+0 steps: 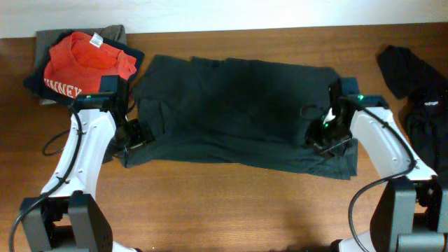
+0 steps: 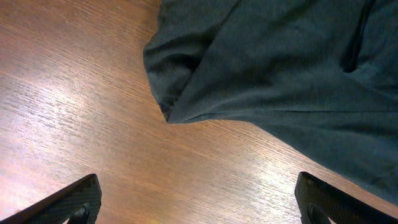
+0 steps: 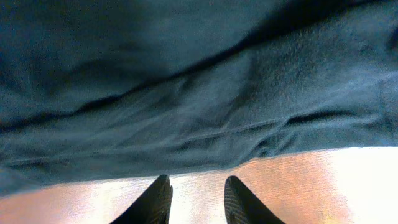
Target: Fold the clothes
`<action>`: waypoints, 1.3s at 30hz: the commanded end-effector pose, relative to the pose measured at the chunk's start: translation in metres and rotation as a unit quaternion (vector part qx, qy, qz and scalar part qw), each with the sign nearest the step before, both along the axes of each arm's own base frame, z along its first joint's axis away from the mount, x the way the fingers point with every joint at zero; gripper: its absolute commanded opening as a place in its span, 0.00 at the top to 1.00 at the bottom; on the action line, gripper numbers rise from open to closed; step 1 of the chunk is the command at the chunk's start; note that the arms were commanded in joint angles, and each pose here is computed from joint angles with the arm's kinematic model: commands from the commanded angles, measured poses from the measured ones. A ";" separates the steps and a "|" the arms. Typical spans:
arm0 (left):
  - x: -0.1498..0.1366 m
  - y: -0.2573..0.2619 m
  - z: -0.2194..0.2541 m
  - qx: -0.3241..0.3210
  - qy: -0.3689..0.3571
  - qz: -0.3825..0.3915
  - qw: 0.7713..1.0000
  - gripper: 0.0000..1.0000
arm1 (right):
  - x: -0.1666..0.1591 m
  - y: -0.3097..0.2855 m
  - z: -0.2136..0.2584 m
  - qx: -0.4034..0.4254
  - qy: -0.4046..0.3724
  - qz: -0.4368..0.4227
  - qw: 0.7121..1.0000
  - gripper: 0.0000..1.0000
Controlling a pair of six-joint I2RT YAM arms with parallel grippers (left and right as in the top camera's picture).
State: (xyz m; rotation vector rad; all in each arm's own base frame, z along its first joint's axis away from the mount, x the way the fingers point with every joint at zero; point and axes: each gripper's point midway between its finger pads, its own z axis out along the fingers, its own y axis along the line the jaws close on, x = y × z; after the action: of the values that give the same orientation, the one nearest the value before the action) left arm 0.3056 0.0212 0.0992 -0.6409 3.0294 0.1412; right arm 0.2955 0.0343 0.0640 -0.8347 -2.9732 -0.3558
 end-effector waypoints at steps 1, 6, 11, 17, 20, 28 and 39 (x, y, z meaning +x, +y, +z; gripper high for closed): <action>-0.001 0.000 0.000 -0.006 -0.001 0.006 1.000 0.01 | -0.011 0.002 -0.017 0.004 0.017 -0.044 0.999 0.66; -0.002 0.000 0.000 -0.006 -0.001 0.006 1.000 0.01 | -0.015 0.002 -0.030 0.005 0.019 -0.065 0.998 0.66; -0.001 0.000 0.000 -0.006 -0.001 0.006 1.000 0.01 | -0.014 0.001 -0.036 0.004 0.017 -0.091 0.996 0.66; -0.001 0.000 0.000 -0.006 -0.001 0.006 1.000 0.01 | -0.011 0.001 -0.050 0.007 0.017 -0.142 0.990 0.65; -0.001 0.000 0.000 -0.006 -0.001 0.006 1.000 0.01 | -0.007 0.001 -0.055 0.009 0.014 -0.150 0.989 0.66; -0.001 0.000 0.000 -0.005 -0.001 0.006 1.000 0.01 | 0.008 0.001 -0.054 0.011 -0.017 -0.150 0.988 0.65; -0.001 0.000 0.000 -0.005 -0.001 0.006 1.000 0.01 | 0.021 -0.001 -0.052 0.010 -0.044 -0.150 0.988 0.89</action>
State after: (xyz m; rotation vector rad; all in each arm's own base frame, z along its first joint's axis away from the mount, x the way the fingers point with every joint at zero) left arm 0.3057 0.0204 0.0991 -0.6416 3.0300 0.1341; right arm 0.3173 0.0337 0.0157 -1.2903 -2.9186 -0.4587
